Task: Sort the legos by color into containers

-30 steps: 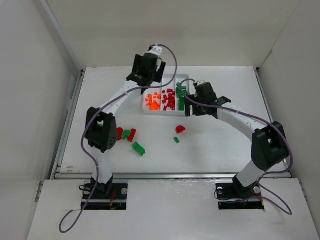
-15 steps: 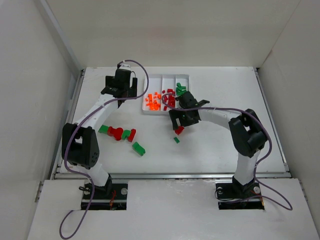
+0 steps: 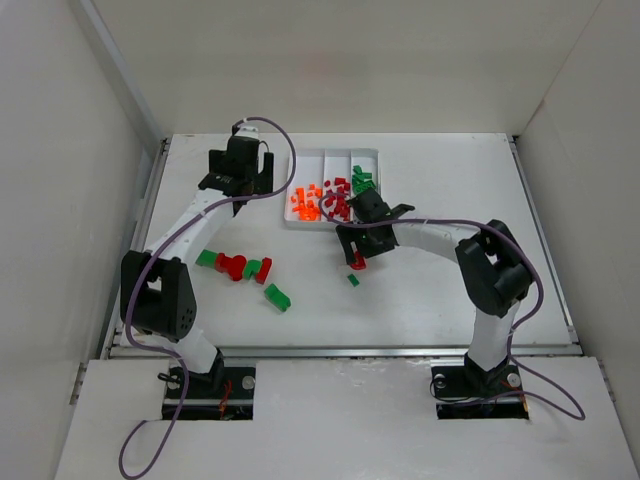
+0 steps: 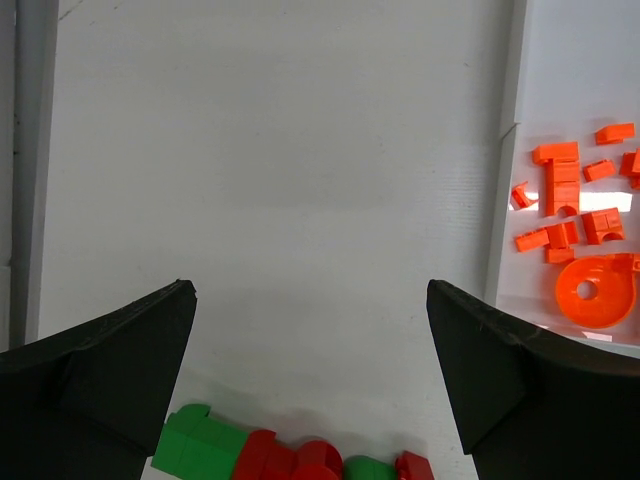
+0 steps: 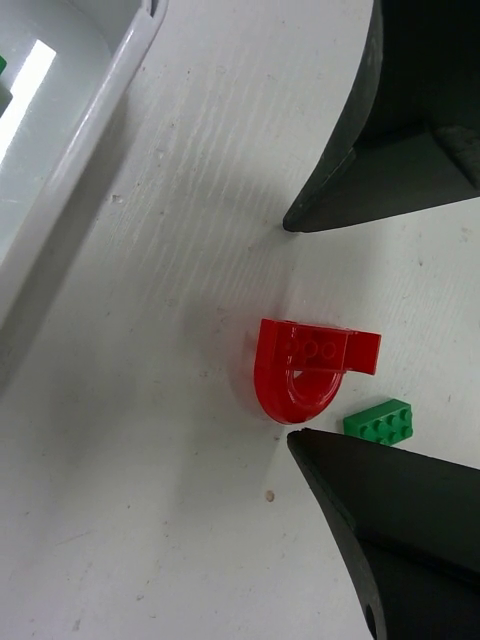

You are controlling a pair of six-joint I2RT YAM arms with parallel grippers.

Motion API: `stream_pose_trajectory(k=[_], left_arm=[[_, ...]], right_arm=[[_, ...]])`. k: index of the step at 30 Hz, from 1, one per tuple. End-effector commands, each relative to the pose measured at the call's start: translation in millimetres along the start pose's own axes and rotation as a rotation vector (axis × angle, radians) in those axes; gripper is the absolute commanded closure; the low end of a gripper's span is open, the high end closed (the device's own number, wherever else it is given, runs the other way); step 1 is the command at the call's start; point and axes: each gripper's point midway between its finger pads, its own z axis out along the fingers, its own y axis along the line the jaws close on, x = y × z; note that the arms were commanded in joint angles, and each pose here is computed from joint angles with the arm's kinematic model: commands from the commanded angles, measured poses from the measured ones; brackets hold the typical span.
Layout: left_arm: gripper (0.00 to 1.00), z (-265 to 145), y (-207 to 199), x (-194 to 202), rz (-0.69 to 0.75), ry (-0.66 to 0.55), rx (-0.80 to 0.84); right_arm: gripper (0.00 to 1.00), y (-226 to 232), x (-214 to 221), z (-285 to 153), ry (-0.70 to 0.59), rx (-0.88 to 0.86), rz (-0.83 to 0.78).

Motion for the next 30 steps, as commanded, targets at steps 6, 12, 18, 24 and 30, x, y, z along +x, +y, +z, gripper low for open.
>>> stream_pose_trajectory(k=[6,12,18,24,30], left_arm=[[0.00,-12,1,-11,-0.035,-0.050,0.025],[0.00,-13,2,-12,-0.039,-0.058,0.026],[0.00,-13,2,-12,-0.039,-0.058,0.026],[0.00,-13,2,-12,-0.039,-0.058,0.026],[0.00,-13,2,-12,-0.039,-0.058,0.026]], right_arm=[[0.24,0,5,-12,0.007,0.004,0.022],[0.52,23,-10,-29,-0.061,-0.131,-0.012],[0.63,23,-3,-17,-0.007,-0.126,-0.020],[0.74,21,1,-11,0.011,-0.122,-0.028],[0.63,18,-2,0,0.025,-0.099,-0.036]])
